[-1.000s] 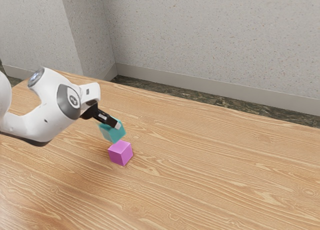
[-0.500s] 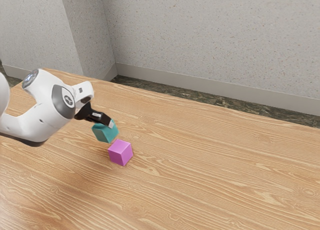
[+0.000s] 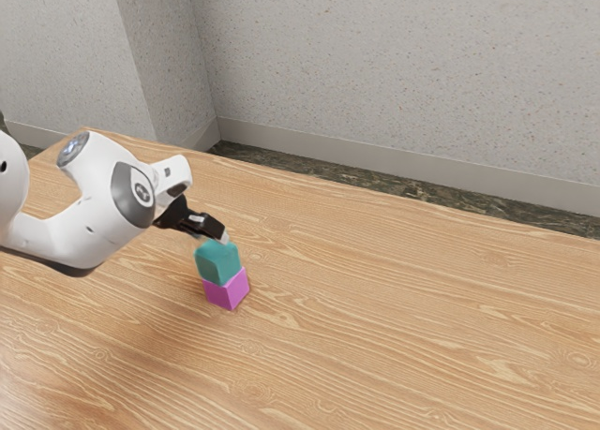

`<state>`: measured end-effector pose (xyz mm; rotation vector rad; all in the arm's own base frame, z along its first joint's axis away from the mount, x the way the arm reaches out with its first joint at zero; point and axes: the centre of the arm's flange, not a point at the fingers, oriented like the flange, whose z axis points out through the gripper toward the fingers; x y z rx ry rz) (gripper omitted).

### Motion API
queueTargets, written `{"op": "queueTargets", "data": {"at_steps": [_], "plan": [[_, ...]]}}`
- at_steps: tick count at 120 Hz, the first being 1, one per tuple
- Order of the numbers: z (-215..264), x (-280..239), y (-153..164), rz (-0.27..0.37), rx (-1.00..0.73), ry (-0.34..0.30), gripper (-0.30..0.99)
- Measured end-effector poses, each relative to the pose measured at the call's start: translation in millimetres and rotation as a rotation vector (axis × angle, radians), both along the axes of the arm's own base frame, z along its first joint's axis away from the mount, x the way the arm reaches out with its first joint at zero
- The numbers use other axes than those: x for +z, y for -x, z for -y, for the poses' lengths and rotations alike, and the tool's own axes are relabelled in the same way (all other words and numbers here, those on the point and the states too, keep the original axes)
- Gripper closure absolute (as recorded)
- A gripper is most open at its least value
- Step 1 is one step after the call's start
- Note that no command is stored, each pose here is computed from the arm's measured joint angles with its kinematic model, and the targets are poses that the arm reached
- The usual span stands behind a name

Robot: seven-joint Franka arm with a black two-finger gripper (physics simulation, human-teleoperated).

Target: Pick up the blue block with one arm, and put the blue block on the pink block with one arm

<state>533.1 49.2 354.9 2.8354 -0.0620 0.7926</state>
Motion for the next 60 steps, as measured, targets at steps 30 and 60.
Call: {"op": "queueTargets", "data": {"at_steps": [30,60], "plan": [[-70,125,-37,0.046,-0.146,-0.154,0.06],[-117,273,-15,-0.16,-0.121,-0.12,0.03]]}}
